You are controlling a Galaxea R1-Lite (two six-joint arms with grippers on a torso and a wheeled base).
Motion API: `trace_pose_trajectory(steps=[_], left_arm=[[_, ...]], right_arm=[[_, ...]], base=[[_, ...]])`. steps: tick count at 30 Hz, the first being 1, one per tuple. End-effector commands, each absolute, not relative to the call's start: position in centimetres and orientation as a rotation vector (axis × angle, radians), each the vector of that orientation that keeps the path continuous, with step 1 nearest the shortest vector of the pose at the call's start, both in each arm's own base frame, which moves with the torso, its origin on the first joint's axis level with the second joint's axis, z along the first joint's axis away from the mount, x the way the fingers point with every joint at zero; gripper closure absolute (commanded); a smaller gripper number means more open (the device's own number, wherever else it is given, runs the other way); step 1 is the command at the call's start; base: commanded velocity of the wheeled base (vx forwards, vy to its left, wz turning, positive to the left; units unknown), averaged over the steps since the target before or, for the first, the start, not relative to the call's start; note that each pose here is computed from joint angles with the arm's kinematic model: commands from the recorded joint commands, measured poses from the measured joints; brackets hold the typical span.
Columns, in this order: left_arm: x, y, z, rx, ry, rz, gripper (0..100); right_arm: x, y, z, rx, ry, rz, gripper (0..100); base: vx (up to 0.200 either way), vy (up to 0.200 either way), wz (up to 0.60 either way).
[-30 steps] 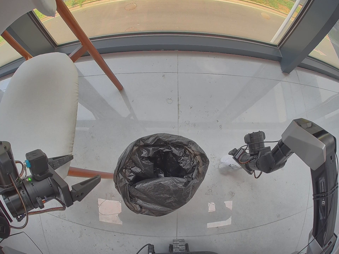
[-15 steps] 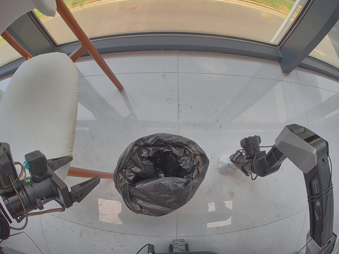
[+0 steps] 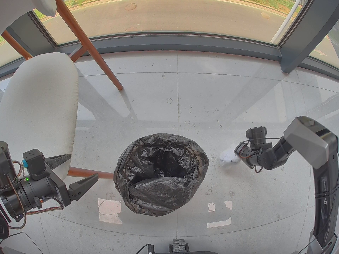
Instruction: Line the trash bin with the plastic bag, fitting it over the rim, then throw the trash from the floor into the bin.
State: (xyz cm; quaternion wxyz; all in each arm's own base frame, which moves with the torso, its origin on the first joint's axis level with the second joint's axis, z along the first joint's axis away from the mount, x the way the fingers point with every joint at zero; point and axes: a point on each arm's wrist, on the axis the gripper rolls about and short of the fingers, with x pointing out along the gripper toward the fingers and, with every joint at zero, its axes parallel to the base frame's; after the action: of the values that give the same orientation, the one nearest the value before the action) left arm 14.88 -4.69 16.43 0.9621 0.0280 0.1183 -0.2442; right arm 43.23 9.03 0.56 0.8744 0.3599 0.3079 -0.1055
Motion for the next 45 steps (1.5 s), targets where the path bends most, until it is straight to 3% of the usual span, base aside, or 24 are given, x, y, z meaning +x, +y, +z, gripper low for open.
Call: trace_pose_trajectory(steps=[1, 2, 4, 6, 8, 11, 21, 23, 25, 31, 37, 45], left_arm=[[14.2, -4.2, 17.5, 0.049, 0.174, -0.479, 0], [13.5, -4.0, 17.9, 0.049, 0.144, -0.478, 0], [13.0, -3.8, 18.1, 0.047, 0.125, -0.472, 0], [12.8, -3.6, 18.1, 0.043, 0.119, -0.464, 0], [12.1, -2.5, 18.7, 0.03, 0.072, -0.389, 0], [11.2, -1.3, 19.2, 0.025, 0.027, -0.29, 0], [5.5, -0.3, 16.2, 0.006, -0.061, -0.17, 0], [5.5, -0.3, 16.2, 0.006, -0.061, -0.17, 0], [4.1, 0.0, 14.4, -0.032, -0.064, -0.067, 0], [2.3, -0.2, 12.9, -0.03, -0.049, -0.081, 0], [-2.2, -0.7, 8.0, 0.063, 0.003, -0.146, 0], [-1.9, -0.5, 8.2, 0.035, 0.005, -0.048, 0]], right_arm=[[36.1, 8.0, 15.3, 0.811, 0.45, -0.032, 100], [32.5, 8.8, 18.9, 0.82, 0.443, 0.072, 100], [28.9, 9.5, 22.0, 0.824, 0.441, 0.175, 100], [27.2, 9.8, 23.3, 0.825, 0.436, 0.222, 100], [23.3, 10.8, 26.2, 0.82, 0.41, 0.347, 100], [20.2, 12.5, 27.4, 0.805, 0.421, 0.473, 100], [18.0, 16.9, 22.9, 0.511, 0.558, 0.644, 100], [18.5, 17.9, 22.6, 0.495, 0.567, 0.666, 100], [19.4, 19.1, 21.8, 0.49, 0.569, 0.676, 100], [21.2, 22.3, 19.4, 0.48, 0.569, 0.709, 100], [22.2, 25.9, 17.3, 0.417, 0.61, 0.749, 100], [24.1, 27.2, 13.7, 0.288, 0.652, 0.731, 100]], base=[[0.0, 0.0, 0.0], [0.0, 0.0, 0.0], [0.0, 0.0, 0.0], [0.0, 0.0, 0.0], [0.0, 0.0, 0.0], [0.0, 0.0, 0.0], [0.0, 0.0, 0.0], [0.0, 0.0, 0.0], [0.0, 0.0, 0.0], [0.0, 0.0, 0.0], [0.0, 0.0, 0.0], [0.0, 0.0, 0.0]])
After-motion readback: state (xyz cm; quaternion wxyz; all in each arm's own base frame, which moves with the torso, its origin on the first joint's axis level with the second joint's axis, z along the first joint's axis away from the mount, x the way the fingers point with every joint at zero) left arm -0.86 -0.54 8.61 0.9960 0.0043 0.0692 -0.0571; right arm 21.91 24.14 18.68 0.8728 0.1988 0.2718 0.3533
